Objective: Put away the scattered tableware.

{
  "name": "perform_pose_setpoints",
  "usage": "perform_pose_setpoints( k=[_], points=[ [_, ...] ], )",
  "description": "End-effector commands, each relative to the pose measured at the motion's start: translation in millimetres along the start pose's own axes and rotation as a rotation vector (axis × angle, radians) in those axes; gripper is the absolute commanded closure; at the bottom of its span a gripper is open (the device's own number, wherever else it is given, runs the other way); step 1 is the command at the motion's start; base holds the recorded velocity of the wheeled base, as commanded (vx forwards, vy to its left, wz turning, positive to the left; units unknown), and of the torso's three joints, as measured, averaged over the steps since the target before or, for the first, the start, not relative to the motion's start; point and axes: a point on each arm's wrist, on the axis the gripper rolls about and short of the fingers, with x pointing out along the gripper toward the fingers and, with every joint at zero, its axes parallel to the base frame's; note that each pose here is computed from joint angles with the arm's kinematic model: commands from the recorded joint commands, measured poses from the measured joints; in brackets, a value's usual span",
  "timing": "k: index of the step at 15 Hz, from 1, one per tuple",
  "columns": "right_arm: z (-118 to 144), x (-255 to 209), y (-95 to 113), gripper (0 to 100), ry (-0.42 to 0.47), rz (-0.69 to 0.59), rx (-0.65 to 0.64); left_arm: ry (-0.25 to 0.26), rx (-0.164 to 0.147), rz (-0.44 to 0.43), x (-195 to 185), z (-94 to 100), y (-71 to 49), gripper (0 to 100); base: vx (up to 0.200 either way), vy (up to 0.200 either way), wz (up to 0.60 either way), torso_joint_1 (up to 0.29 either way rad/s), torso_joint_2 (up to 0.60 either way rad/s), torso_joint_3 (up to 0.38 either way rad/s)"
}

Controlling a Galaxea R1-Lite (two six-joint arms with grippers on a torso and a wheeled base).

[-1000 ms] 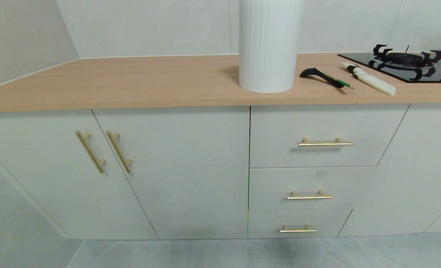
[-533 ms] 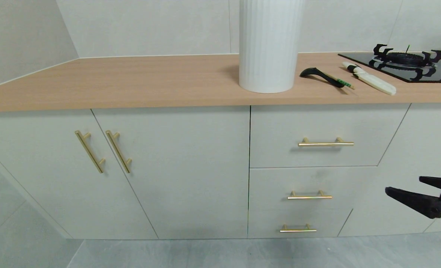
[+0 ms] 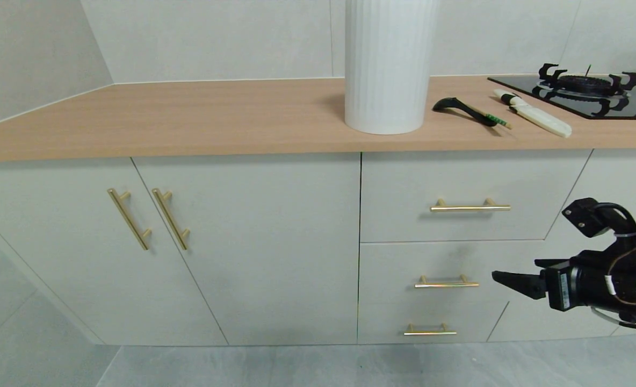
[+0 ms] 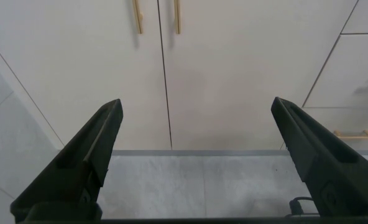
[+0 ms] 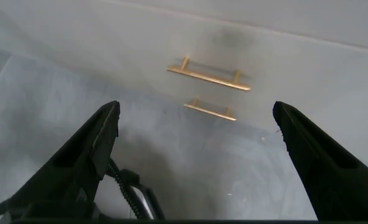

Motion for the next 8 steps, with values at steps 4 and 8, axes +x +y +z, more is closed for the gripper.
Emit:
perform_pose_setpoints(
  k=[4,8],
  points=[
    [-49.2,81.6,8.8,0,0.163,-0.044,-0.031,0.000,-0.001,0.001,0.0,0.0,0.0,0,0.000,0.000,0.00,0.000,0.00,0.000],
    [-68.1,123.1,5.7,0,0.123,-0.140,0.049,0.000,-0.001,0.001,0.0,0.0,0.0,0,0.000,0.000,0.00,0.000,0.00,0.000]
  ],
)
